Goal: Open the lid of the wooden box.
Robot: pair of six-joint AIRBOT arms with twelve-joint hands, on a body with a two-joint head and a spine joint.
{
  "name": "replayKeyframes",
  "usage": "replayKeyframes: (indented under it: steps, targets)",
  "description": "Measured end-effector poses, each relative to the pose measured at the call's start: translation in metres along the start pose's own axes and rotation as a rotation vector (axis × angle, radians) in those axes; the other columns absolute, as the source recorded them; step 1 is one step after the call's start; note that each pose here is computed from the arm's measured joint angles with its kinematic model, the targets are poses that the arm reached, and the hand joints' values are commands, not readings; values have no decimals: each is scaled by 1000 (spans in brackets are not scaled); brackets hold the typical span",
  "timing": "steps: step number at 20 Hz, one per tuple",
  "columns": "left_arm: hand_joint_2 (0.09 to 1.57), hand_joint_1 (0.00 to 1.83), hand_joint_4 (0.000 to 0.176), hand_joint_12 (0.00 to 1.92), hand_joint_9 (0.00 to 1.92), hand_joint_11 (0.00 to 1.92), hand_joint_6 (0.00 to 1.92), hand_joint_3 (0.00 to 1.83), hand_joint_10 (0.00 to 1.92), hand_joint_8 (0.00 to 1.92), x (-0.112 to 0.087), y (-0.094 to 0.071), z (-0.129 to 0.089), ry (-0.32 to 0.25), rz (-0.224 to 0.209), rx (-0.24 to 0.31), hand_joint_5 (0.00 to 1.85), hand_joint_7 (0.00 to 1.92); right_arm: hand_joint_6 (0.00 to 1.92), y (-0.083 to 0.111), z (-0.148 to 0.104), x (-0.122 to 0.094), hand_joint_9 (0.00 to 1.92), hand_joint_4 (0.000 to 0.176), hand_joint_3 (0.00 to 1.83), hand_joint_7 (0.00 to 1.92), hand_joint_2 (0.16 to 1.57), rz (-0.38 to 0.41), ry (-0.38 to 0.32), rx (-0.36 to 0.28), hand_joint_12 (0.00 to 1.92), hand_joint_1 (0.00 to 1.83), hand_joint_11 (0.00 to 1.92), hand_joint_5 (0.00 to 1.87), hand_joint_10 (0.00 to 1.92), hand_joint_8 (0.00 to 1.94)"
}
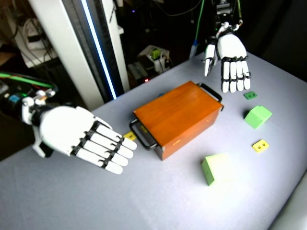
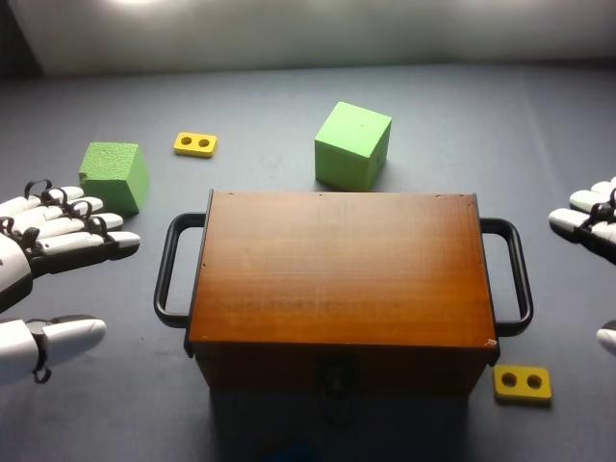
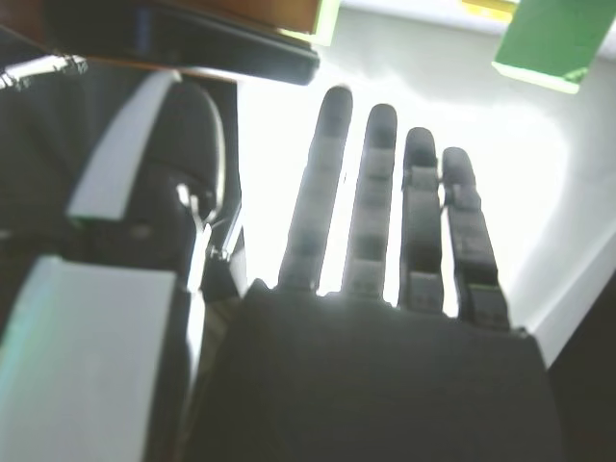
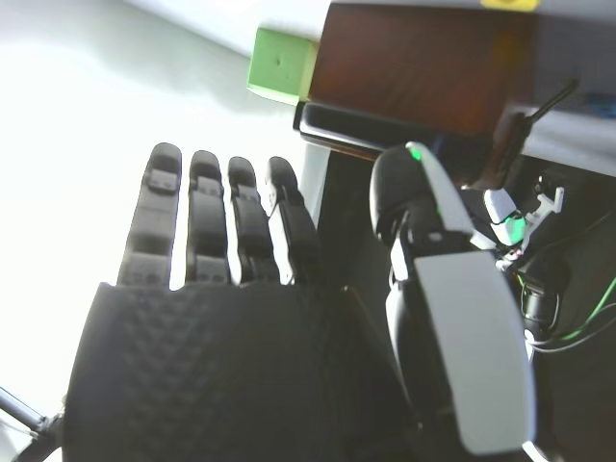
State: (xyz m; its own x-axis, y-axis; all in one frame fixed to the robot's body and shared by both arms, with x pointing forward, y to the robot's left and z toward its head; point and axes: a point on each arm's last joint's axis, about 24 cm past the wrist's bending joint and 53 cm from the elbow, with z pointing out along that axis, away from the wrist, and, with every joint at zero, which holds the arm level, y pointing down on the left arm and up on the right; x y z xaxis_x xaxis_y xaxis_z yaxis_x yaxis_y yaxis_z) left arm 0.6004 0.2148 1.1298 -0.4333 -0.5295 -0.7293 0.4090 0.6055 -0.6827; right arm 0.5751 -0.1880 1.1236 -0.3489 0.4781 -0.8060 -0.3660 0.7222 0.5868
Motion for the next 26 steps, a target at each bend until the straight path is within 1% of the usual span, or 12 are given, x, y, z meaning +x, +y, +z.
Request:
replayKeyframes:
  steps: [2,3,4,6,9,10,12,17,19,21,25,26]
  targets:
    - [1401,241,0,2,57,0,0,0,0,1,5,-1,1,6,-16,5,279,193,2,-1,1,6,0,0,1,0,1375,2,18,5,0,479,0,89,0,0]
    - [1403,235,0,0,56,0,1,1,0,1,8,-1,1,17,-18,6,279,192,4,-2,1,8,0,0,2,0,1378,6,23,8,0,473,0,93,0,0]
    - [1407,173,0,0,40,0,1,3,0,1,15,-2,1,45,-13,12,260,174,12,-5,2,12,0,0,2,16,1379,9,38,14,0,472,0,112,0,6]
    - [1406,178,0,0,48,0,4,2,4,3,18,0,1,56,-18,3,266,179,12,-5,2,16,0,0,1,25,1378,11,53,13,13,480,28,116,0,9]
    - [1411,143,0,0,22,0,0,3,0,0,25,2,2,73,-34,-3,252,155,0,-6,3,24,0,0,0,28,1375,13,79,15,12,454,3,80,0,5]
    - [1409,139,0,0,25,0,1,1,2,1,28,2,2,85,-30,-1,253,157,0,-6,3,28,0,0,0,32,1375,9,92,13,10,450,0,78,0,7]
    - [1414,141,0,0,19,0,3,3,0,1,28,2,2,87,-32,-1,258,157,7,-5,5,33,0,0,3,37,1380,18,109,13,2,389,4,82,0,7]
    - [1420,71,0,0,0,0,2,2,0,1,39,6,3,113,-51,-9,227,123,10,-4,11,46,9,0,0,64,1376,27,149,4,0,455,0,113,3,7]
    - [1423,89,0,0,0,0,0,2,0,0,39,4,4,111,-56,-4,222,120,2,-2,14,51,0,0,1,35,1380,32,161,-3,0,427,0,102,0,1]
    - [1423,60,0,0,0,0,0,2,0,0,40,3,5,116,-59,1,205,105,0,0,17,56,0,0,3,22,1386,35,172,-10,0,412,0,88,0,0]
    - [1424,13,0,0,0,0,0,1,0,0,53,1,11,149,-76,14,150,43,0,0,19,62,0,0,4,0,1390,38,189,-13,0,364,0,68,0,0]
    - [1423,60,0,0,0,0,5,0,0,3,55,1,11,156,-76,12,161,49,0,0,20,63,0,0,3,0,1389,37,192,-14,0,367,0,64,0,0]
